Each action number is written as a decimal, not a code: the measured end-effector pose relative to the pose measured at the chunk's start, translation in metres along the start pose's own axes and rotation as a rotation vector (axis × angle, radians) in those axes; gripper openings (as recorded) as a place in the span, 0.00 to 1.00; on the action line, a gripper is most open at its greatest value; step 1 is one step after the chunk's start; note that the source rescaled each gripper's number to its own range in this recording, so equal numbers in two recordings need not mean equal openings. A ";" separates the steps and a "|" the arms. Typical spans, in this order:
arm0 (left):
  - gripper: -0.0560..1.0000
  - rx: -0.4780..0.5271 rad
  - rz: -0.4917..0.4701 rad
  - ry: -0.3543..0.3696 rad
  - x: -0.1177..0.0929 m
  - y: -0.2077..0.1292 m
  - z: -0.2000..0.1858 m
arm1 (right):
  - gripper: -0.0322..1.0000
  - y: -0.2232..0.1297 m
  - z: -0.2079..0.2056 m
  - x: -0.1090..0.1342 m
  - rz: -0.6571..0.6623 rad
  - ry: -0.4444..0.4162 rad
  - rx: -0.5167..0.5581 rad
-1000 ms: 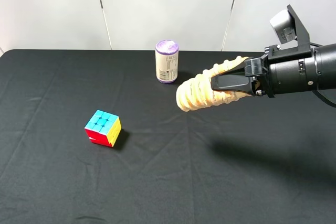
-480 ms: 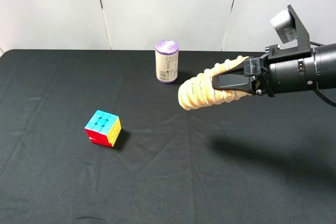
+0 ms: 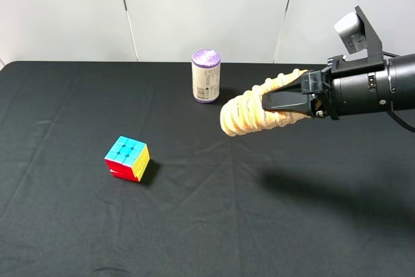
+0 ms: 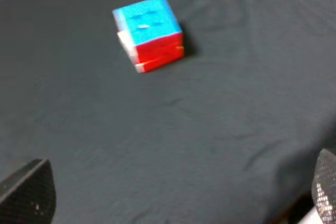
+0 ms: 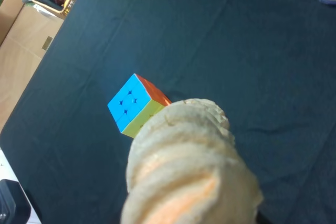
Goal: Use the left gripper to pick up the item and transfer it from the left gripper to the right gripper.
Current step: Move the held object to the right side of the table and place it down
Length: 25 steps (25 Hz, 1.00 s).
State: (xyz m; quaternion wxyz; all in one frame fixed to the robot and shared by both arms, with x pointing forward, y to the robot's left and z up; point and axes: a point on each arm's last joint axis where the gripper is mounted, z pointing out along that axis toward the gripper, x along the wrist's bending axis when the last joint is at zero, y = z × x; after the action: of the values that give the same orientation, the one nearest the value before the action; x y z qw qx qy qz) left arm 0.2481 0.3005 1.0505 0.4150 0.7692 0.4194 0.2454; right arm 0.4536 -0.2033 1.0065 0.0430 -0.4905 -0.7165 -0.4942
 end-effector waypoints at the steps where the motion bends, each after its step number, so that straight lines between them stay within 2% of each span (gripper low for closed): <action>1: 0.98 0.000 -0.026 0.041 0.000 0.000 0.000 | 0.05 0.000 0.000 0.000 0.000 0.000 0.000; 6: 0.98 0.002 -0.146 0.231 0.002 0.000 -0.001 | 0.05 -0.001 0.000 -0.002 -0.020 -0.025 0.012; 17: 0.98 0.011 -0.326 0.517 0.004 -0.002 -0.004 | 0.05 -0.006 -0.002 -0.017 0.024 -0.195 0.058; 22: 0.98 0.014 -0.371 0.589 0.004 -0.002 -0.004 | 0.05 -0.009 -0.003 -0.022 0.169 -0.251 0.075; 25: 0.98 0.009 -0.382 0.610 0.003 -0.003 -0.005 | 0.05 -0.011 -0.004 -0.024 0.201 -0.286 0.098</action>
State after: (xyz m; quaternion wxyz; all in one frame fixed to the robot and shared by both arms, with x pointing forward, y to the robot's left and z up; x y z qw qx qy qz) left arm 0.2448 0.3065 1.0510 0.3057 0.5701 0.6610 0.3802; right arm 0.4560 -0.2225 0.9875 0.0133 -0.6222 -0.6859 -0.3771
